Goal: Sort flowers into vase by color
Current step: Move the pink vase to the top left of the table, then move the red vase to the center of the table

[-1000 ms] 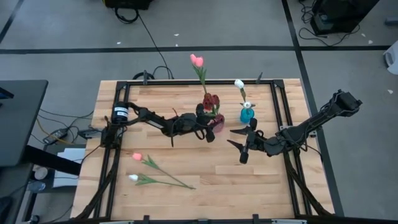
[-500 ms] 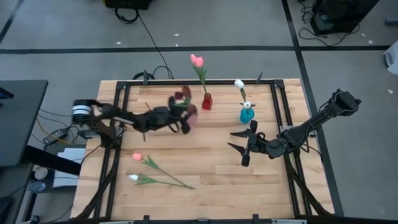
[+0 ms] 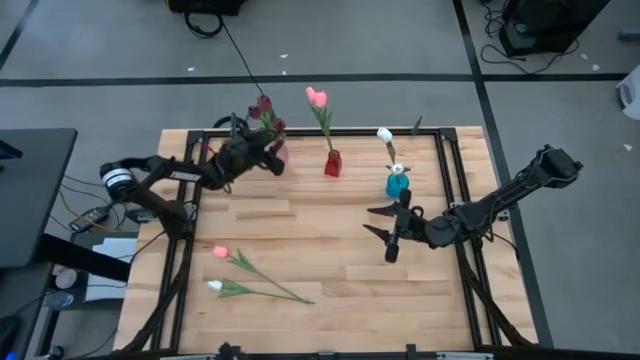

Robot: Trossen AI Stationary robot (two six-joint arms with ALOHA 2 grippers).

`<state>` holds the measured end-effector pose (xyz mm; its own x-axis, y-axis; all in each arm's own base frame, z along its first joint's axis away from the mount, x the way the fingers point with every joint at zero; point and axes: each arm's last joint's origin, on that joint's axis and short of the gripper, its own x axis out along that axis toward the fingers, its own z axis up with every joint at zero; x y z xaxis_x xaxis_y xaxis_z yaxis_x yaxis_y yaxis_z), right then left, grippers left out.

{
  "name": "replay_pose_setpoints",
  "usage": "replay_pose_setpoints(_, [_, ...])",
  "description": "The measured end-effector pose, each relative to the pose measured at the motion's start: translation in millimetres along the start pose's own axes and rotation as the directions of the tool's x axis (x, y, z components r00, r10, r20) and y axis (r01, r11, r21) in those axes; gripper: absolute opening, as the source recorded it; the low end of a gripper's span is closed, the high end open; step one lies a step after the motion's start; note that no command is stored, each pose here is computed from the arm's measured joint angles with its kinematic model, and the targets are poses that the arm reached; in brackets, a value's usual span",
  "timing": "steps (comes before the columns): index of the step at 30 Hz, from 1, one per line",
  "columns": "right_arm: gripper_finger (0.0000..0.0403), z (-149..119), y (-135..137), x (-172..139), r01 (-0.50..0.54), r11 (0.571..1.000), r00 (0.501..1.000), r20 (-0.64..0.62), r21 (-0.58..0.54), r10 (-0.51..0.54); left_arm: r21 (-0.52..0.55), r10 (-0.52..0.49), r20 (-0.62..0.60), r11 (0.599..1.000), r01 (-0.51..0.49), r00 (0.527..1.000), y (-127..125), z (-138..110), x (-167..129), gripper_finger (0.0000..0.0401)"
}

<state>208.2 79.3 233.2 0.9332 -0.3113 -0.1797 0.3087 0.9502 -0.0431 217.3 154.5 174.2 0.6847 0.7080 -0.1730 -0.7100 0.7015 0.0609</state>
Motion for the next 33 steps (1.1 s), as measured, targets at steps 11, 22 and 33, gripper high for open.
replay_pose_setpoints(11, [0.021, 0, -2, 2, -0.008, 1.0, 1.0, -0.008, -0.027, 0.007, -0.062, -0.034, -0.084, 0.998, 0.028, 0.996, 19, -14, 10, 0.0143])
replay_pose_setpoints(22, [0.021, -1, 0, 0, -0.019, 1.0, 1.0, -0.01, -0.009, 0.019, 0.007, -0.072, -0.068, 0.997, 0.073, 0.995, 13, 1, -7, 0.0223])
replay_pose_setpoints(33, [0.021, -3, 1, 0, -0.019, 1.0, 1.0, -0.024, 0.012, 0.02, 0.008, -0.024, -0.037, 1.0, 0.024, 0.999, 13, -16, -55, 0.0224])
